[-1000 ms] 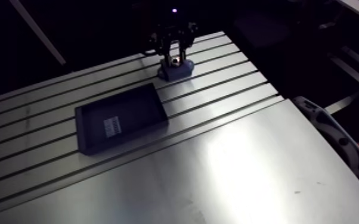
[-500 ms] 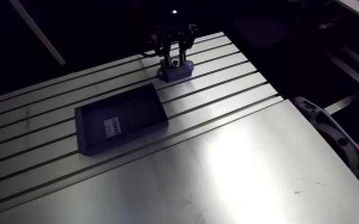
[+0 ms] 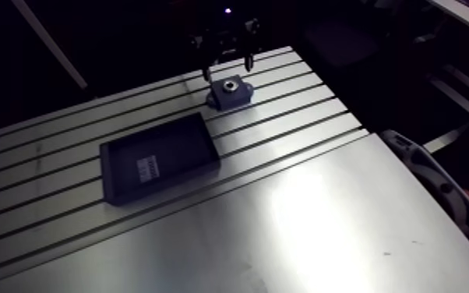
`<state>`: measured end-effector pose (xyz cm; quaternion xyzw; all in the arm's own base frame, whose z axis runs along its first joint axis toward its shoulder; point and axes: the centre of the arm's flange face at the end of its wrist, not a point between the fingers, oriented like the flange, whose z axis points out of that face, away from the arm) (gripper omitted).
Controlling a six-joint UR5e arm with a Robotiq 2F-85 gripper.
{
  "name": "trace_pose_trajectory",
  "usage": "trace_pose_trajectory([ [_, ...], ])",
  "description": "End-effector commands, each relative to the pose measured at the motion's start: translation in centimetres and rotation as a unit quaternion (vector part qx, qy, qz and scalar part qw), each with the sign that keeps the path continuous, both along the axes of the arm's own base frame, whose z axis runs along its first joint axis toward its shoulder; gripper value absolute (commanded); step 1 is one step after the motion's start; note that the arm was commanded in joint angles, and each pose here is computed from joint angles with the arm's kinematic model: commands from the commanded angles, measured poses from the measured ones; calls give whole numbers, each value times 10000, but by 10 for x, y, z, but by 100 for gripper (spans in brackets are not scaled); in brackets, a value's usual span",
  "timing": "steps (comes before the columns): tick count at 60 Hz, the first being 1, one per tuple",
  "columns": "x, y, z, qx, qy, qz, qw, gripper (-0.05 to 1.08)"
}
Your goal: Pick up the bearing and press it into the housing until flush.
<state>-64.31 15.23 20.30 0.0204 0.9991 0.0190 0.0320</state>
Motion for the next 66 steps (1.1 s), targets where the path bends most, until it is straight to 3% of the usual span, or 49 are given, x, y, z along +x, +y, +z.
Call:
trace_pose_trajectory([
  [1,-8,0,33,46,132,8,9999,0],
  [10,-11,1,59,-30,-3,-23,10000,4],
  [12,-11,2,66,-70,-75,-25,9999,24],
  [13,-11,2,66,-70,-75,-25,9999,24],
  [14,-10,1,66,-103,-111,-6,9999,55],
  [15,-10,1,66,-103,-111,-6,9999,55],
  [16,-10,2,65,-123,-117,-11,9999,81],
  [17,-10,2,65,-123,-117,-11,9999,81],
  [18,-9,1,64,-143,-125,-13,9998,91],
  [22,-9,2,62,-141,-145,-18,9998,102],
  [28,-8,6,56,-182,-183,-42,9997,107],
  [50,-5,0,44,-197,-270,9,9994,108],
  [66,-8,0,28,-136,-173,19,9998,108],
])
